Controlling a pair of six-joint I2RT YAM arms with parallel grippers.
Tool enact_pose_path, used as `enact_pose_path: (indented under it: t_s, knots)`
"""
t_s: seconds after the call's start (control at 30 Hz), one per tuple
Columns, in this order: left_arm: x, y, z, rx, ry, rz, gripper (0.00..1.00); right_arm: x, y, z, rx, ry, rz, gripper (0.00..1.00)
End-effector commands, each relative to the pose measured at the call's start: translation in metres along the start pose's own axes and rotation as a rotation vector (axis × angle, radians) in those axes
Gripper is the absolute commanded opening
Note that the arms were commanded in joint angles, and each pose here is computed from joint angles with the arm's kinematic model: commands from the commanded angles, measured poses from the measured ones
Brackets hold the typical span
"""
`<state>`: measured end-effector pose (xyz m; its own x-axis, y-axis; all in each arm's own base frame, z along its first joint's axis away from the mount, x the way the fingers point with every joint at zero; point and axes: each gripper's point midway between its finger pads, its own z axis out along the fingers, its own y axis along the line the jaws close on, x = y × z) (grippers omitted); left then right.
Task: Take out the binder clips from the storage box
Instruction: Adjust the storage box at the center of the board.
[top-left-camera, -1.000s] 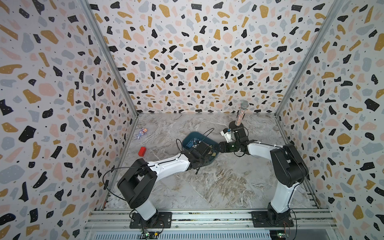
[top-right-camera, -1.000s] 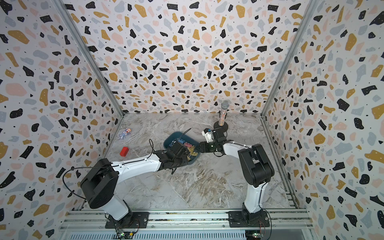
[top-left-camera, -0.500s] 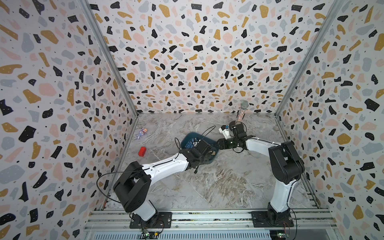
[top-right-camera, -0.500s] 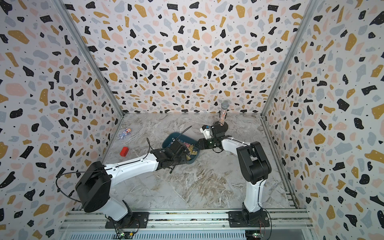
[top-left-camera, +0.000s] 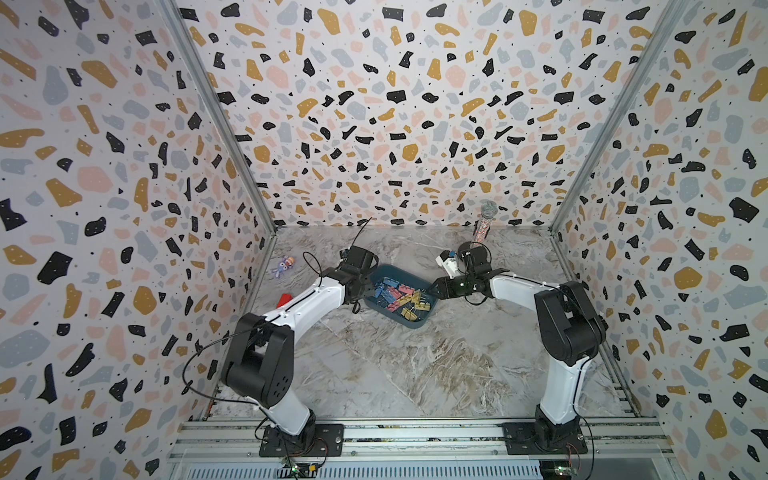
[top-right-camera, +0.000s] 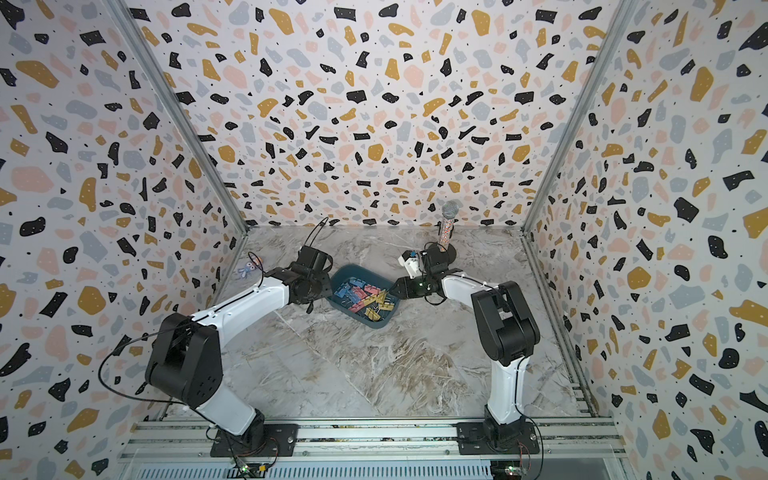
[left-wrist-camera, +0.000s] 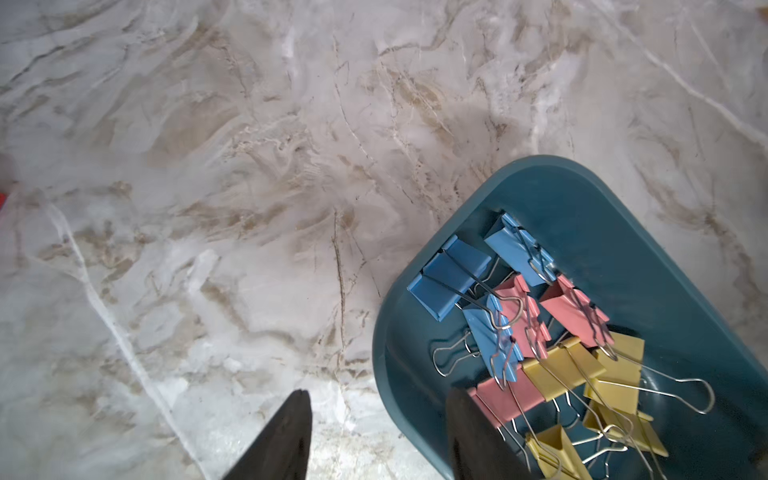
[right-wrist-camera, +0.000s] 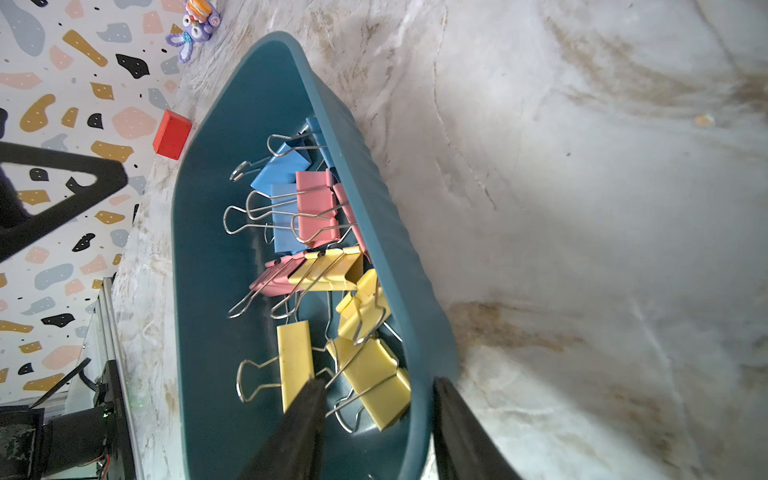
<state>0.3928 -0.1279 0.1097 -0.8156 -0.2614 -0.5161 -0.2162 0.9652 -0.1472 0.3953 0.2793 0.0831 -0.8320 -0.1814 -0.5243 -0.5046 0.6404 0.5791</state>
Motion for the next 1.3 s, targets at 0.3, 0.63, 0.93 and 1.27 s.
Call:
enact_pose_path:
  t_s: [0.3,0.63,0.93,1.27]
  knots:
    - [-0.007,0.003,0.034,-0.037,0.085,0.078,0.54,-0.007,0.011,-0.003,-0.022,0.012,-0.030,0.45]
    - [0.012,0.006,0.054,-0.047,0.157,0.100,0.42,-0.008,0.010,-0.001,-0.020,0.016,-0.026,0.44]
    - [0.032,0.020,0.042,-0.048,0.173,0.075,0.36,-0.011,0.007,0.003,-0.022,0.023,-0.024,0.43]
    - [0.061,0.030,0.028,-0.036,0.193,0.062,0.35,-0.017,0.008,0.007,-0.034,0.031,-0.028,0.43]
